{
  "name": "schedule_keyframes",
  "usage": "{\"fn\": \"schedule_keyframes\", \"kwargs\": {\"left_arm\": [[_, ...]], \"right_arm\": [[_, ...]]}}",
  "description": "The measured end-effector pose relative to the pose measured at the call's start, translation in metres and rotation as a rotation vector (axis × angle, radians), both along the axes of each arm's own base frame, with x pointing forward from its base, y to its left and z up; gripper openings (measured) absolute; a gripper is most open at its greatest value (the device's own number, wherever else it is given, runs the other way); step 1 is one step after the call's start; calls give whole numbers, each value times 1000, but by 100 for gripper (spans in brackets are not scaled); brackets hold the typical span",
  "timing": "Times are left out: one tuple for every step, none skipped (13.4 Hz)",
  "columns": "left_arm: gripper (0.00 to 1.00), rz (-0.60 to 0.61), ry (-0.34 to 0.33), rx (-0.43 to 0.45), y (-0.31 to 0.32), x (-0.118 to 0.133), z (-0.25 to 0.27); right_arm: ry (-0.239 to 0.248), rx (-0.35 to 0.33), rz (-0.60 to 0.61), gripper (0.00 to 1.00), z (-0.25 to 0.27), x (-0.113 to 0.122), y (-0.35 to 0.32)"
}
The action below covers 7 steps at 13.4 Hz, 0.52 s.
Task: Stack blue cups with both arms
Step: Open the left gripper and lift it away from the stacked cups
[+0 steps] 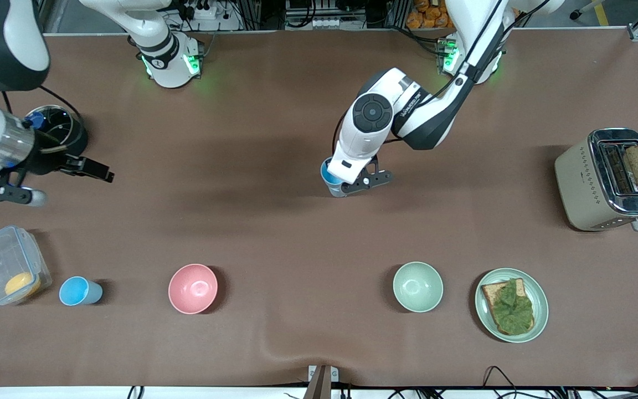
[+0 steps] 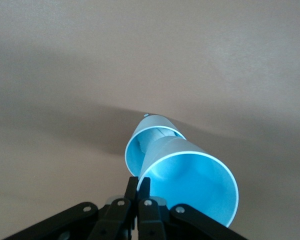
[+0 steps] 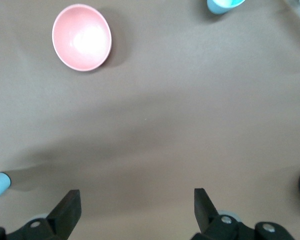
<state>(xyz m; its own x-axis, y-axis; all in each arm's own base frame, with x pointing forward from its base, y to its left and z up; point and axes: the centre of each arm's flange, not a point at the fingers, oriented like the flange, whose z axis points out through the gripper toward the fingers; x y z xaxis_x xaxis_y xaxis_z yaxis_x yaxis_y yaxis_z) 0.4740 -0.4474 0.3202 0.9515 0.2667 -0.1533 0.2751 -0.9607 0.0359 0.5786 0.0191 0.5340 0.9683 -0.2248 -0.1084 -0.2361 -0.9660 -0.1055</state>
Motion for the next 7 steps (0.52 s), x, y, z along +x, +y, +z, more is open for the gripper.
{"fn": "schedule_keyframes", "kwargs": {"left_arm": [[3, 0, -4, -1, 0, -2, -4], [3, 0, -4, -1, 1, -3, -7], [3, -1, -1, 2, 1, -4, -10], [3, -2, 3, 6, 2, -5, -13], [3, -3, 7, 10, 3, -6, -17], [3, -2, 10, 12, 3, -7, -19], [8, -1, 9, 12, 4, -6, -20]], "right_arm": [[-17, -7, 1, 100, 8, 2, -3], [-32, -11, 15, 100, 13, 4, -7], [-43, -10, 40, 100, 17, 5, -12], [-52, -11, 55, 100, 19, 6, -18], [-58, -13, 60, 100, 23, 6, -24], [-55, -16, 63, 100, 28, 6, -30], [-54, -20, 69, 100, 35, 5, -32]]}}
